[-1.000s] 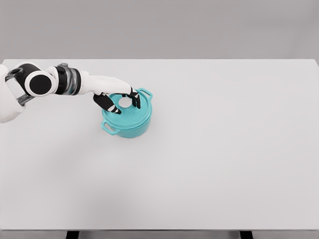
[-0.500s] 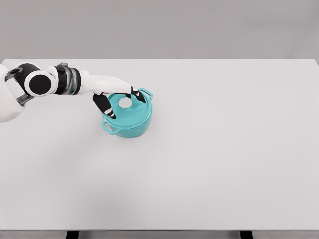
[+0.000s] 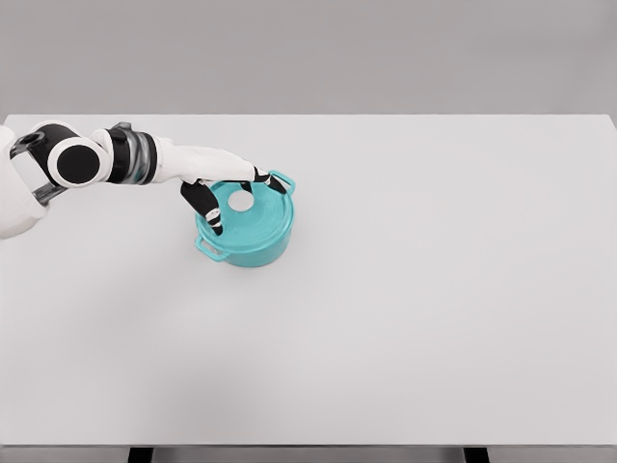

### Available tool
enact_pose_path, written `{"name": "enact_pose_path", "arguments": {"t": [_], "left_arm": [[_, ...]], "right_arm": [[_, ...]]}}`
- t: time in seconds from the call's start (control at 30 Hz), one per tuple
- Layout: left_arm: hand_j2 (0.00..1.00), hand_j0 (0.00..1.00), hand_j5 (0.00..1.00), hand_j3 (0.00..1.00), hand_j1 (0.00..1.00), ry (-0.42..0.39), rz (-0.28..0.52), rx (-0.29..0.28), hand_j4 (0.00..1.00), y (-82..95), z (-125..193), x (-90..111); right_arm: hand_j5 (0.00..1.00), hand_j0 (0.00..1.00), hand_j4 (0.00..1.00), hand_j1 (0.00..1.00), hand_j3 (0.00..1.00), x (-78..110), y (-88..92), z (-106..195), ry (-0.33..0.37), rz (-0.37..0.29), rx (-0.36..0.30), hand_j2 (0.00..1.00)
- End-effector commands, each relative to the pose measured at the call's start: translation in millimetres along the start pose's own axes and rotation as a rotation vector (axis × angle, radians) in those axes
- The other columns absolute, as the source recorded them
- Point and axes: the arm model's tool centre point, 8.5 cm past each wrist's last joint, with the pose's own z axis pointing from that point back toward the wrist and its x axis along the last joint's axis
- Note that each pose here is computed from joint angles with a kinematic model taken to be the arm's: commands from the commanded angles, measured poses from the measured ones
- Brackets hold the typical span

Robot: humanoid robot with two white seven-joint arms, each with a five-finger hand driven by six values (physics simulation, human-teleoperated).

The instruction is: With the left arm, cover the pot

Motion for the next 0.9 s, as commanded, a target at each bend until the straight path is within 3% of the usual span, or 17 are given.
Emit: {"name": "enact_pose_path", "arguments": {"t": [0.0,0.67,0.77,0.83,0.87], "left_arm": [[0.99,0.99,0.99,0.99,0.99,-0.001,-0.004,-0.013,0.99,-2.4,-1,0],[1.00,1.00,1.00,1.00,1.00,0.002,-0.011,0.002,1.00,4.4,4,0],[1.00,1.00,1.00,1.00,1.00,0.034,-0.020,0.025,1.00,14.1,20,-8],[1.00,1.00,1.00,1.00,1.00,0.098,-0.023,0.056,1.00,23.9,48,-25],[1.00,1.00,1.00,1.00,1.00,0.140,-0.006,0.060,1.00,19.5,64,-39]], "right_arm": [[1.00,1.00,1.00,1.00,1.00,0.0,0.0,0,0.000,0.000,0.001,1.00],[1.00,1.00,1.00,1.00,1.00,0.0,-0.1,0,0.000,0.000,-0.001,1.00],[1.00,1.00,1.00,1.00,1.00,0.0,0.0,0,0.000,0.000,0.001,1.00],[1.00,1.00,1.00,1.00,1.00,0.0,0.0,0,0.000,0.000,0.001,1.00],[1.00,1.00,1.00,1.00,1.00,0.0,-0.1,0,0.000,0.000,-0.001,1.00]]}}
